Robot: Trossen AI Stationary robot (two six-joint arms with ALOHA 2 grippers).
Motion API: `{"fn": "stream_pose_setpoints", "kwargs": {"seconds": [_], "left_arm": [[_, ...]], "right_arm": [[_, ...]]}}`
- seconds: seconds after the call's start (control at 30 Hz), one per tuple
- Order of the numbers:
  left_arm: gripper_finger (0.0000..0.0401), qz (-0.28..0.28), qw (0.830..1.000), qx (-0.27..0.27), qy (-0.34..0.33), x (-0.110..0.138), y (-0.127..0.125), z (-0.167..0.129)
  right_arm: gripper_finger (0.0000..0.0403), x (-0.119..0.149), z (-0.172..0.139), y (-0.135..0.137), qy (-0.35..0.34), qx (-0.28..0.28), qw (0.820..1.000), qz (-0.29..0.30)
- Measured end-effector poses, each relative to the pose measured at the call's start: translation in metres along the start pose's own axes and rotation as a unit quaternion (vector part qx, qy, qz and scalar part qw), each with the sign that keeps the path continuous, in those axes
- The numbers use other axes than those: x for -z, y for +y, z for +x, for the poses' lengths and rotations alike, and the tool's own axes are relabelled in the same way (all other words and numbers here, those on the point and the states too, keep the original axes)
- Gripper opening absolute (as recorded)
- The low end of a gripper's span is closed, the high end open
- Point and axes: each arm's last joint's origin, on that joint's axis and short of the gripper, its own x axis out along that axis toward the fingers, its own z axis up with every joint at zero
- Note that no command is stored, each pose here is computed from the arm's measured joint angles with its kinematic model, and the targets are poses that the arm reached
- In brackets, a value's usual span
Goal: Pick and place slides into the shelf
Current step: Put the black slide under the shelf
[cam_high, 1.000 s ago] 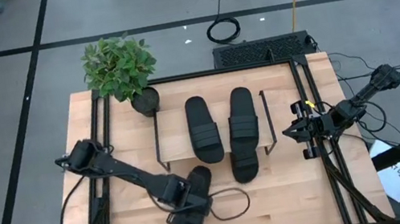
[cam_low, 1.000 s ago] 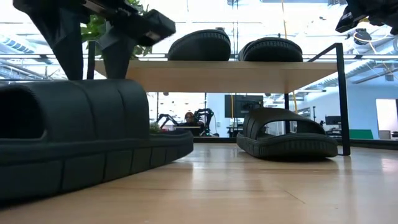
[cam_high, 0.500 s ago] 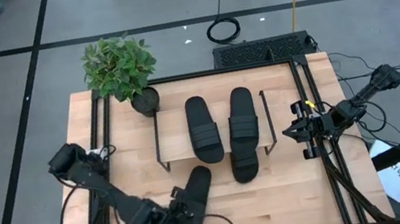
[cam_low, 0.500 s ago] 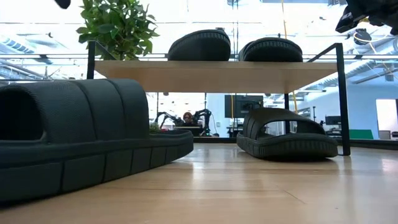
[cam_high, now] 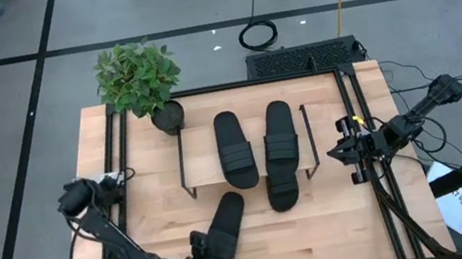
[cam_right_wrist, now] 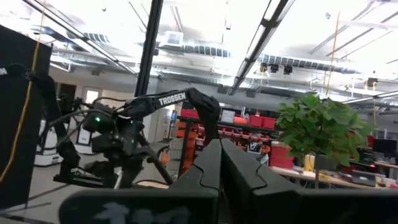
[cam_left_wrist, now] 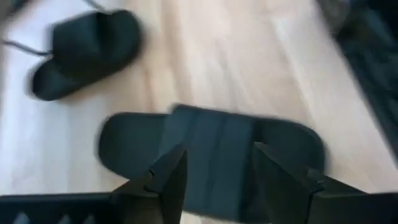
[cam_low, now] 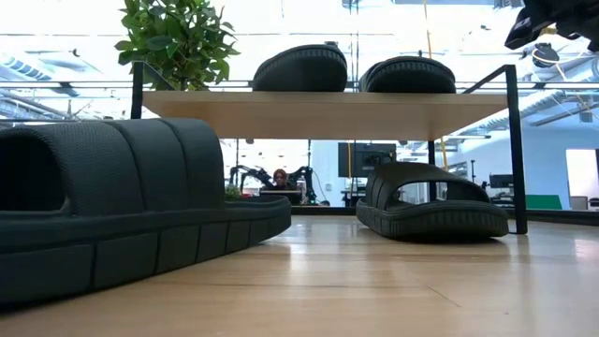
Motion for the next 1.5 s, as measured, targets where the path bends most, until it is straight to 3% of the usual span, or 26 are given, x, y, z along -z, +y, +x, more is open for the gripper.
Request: {"fn": "stream_pose_setpoints", "kwargs": {"seconds": [0.1,0.33,0.6,0.87,1.13,1.3,1.5], "left_arm": [[0.0205,-0.006,0.999,-0.034,-0.011,0.003,-0.006,0.003],[0.0253,0.000,1.000,-0.003,0.013,0.013,-0.033,0.020],[0.0305,0.026,0.993,-0.104,-0.048,0.017,-0.043,0.018],[0.0312,0.084,0.987,-0.139,0.010,0.038,-0.059,0.054],[0.0311,0.134,0.964,-0.231,0.002,0.045,-0.054,0.069],[0.0264,0.124,0.968,-0.214,0.034,0.041,-0.044,0.079],[0.0102,0.112,0.973,-0.188,0.069,0.036,-0.031,0.089]], "right_arm": [[0.0000,0.000,0.000,0.001,-0.004,-0.009,1.000,0.002],[0.0000,0.000,0.000,0.001,-0.003,-0.010,1.000,0.006],[0.0000,0.000,0.000,0.001,-0.003,-0.010,1.000,0.007],[0.0000,0.000,0.000,0.001,-0.003,-0.010,1.000,0.007],[0.0000,0.000,0.000,0.000,-0.004,-0.009,1.000,0.014],[0.0000,0.000,0.000,0.000,-0.004,-0.009,1.000,0.014],[0.0000,0.000,0.000,0.001,-0.004,-0.010,1.000,0.012]]}}
